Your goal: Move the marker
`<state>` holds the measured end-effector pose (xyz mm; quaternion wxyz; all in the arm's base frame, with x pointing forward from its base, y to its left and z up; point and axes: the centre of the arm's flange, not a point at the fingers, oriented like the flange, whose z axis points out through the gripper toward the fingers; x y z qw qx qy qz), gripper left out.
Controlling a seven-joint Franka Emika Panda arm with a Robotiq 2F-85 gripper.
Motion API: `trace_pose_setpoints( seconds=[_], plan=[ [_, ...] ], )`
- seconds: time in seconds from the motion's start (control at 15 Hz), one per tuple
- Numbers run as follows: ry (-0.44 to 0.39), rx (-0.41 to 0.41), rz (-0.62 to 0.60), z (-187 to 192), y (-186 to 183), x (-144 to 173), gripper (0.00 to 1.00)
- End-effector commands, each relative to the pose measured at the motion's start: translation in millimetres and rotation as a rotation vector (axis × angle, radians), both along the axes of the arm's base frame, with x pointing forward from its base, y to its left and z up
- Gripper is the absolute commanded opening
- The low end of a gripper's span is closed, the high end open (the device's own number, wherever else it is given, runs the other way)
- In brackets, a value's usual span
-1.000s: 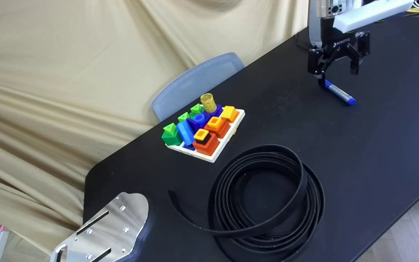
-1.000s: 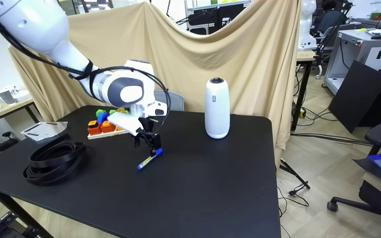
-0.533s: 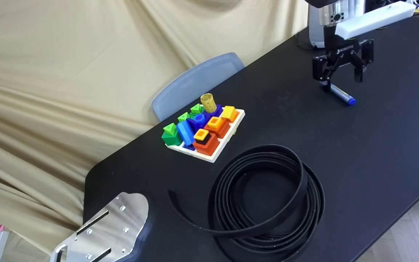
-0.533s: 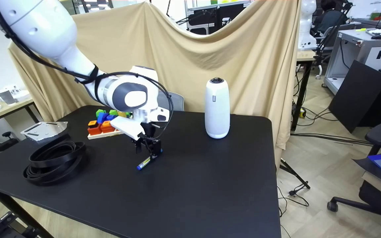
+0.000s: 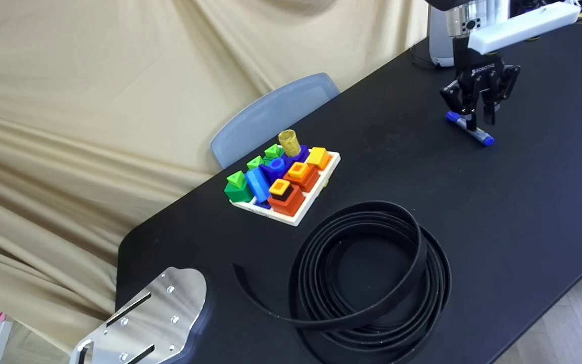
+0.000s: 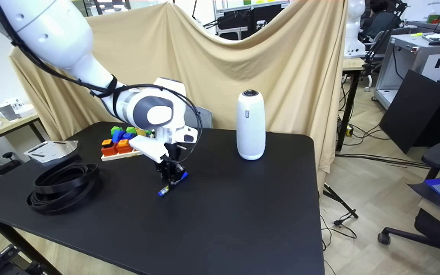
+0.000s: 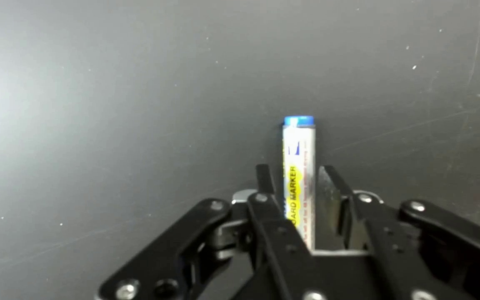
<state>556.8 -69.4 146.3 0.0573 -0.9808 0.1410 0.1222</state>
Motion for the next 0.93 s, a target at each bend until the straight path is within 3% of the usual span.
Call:
trace_pose_setpoints(
  seconds=[0.0,0.13,0.47,0.53,0.6,0.87],
  plan=[
    [0.031,0.013,-0.044,-3.1,-5.3,5.9,0.05],
    [0.040,0.015,-0.046,-4.1,-7.8,4.4,0.00],
    [0.049,0.022,-0.049,-1.0,-11.5,4.2,0.00],
    [0.047,0.024,-0.049,0.7,-11.0,3.6,0.26],
    [0.049,0.025,-0.041,1.8,-11.0,3.4,0.28],
    [0.047,0.028,-0.041,1.8,-11.4,3.2,0.54]
  ],
)
